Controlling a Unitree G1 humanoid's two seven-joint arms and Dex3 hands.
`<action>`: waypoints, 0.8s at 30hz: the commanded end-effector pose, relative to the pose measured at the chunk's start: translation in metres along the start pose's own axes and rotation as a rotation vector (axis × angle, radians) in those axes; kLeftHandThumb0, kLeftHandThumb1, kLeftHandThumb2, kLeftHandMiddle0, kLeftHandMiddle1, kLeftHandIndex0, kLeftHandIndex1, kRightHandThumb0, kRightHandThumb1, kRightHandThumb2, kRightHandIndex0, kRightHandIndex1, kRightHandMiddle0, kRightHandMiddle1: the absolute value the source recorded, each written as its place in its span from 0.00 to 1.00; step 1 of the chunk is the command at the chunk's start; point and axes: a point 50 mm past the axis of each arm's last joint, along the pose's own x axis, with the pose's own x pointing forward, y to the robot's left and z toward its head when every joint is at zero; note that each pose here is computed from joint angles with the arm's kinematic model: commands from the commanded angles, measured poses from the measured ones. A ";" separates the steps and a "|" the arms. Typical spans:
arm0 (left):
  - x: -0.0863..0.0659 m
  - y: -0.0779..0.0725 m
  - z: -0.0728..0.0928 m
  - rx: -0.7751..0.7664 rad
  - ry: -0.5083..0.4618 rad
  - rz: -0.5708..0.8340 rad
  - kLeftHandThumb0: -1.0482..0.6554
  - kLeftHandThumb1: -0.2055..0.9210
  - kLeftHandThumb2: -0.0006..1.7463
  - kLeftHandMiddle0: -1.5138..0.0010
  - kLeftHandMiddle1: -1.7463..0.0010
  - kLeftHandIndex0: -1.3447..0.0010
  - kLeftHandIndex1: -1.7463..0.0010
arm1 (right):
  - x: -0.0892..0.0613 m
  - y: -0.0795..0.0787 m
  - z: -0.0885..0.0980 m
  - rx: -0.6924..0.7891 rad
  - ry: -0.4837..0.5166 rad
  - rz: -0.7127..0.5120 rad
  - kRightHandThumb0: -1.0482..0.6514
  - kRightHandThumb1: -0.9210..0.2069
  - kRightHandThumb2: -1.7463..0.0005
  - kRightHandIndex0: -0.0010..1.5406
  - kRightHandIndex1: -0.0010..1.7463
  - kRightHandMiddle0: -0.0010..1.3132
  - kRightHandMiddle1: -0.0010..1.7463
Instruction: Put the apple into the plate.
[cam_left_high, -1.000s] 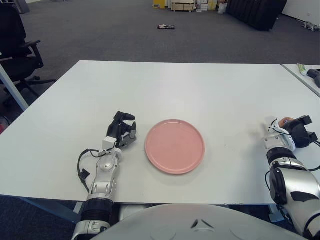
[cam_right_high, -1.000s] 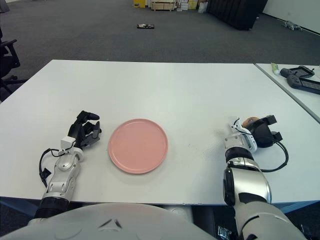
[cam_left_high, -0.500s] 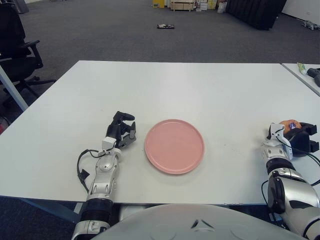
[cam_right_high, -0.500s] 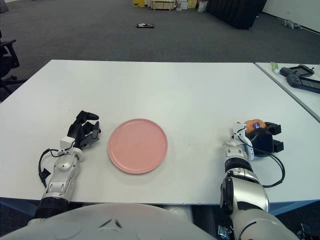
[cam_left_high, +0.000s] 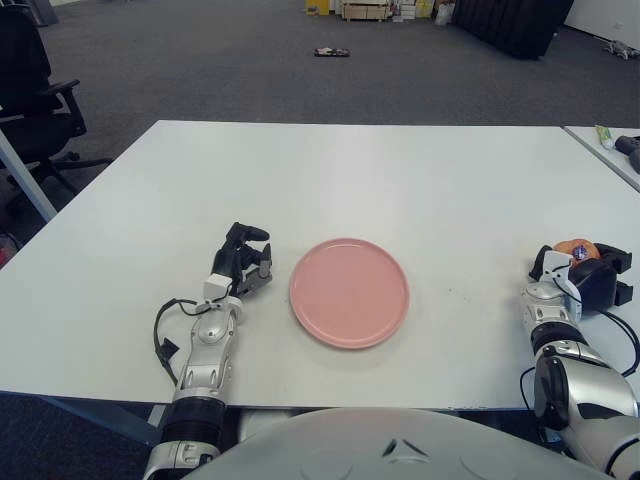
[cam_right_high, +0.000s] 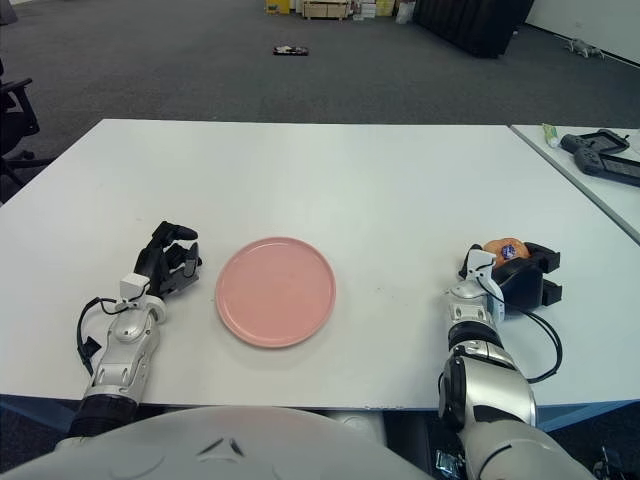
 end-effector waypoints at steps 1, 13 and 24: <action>-0.001 0.005 -0.003 0.003 0.016 0.007 0.38 0.70 0.56 0.61 0.00 0.70 0.00 | -0.016 0.007 -0.023 -0.033 0.088 0.064 0.62 0.76 0.09 0.54 0.95 0.44 1.00; -0.001 0.005 -0.003 0.004 0.020 0.016 0.38 0.70 0.57 0.64 0.00 0.70 0.00 | -0.017 0.004 -0.021 0.122 0.089 0.028 0.62 0.77 0.08 0.54 0.96 0.44 1.00; 0.000 0.005 -0.004 0.018 0.026 0.026 0.38 0.70 0.57 0.63 0.00 0.70 0.00 | -0.016 -0.001 -0.015 0.226 0.048 -0.051 0.62 0.79 0.07 0.55 0.96 0.45 1.00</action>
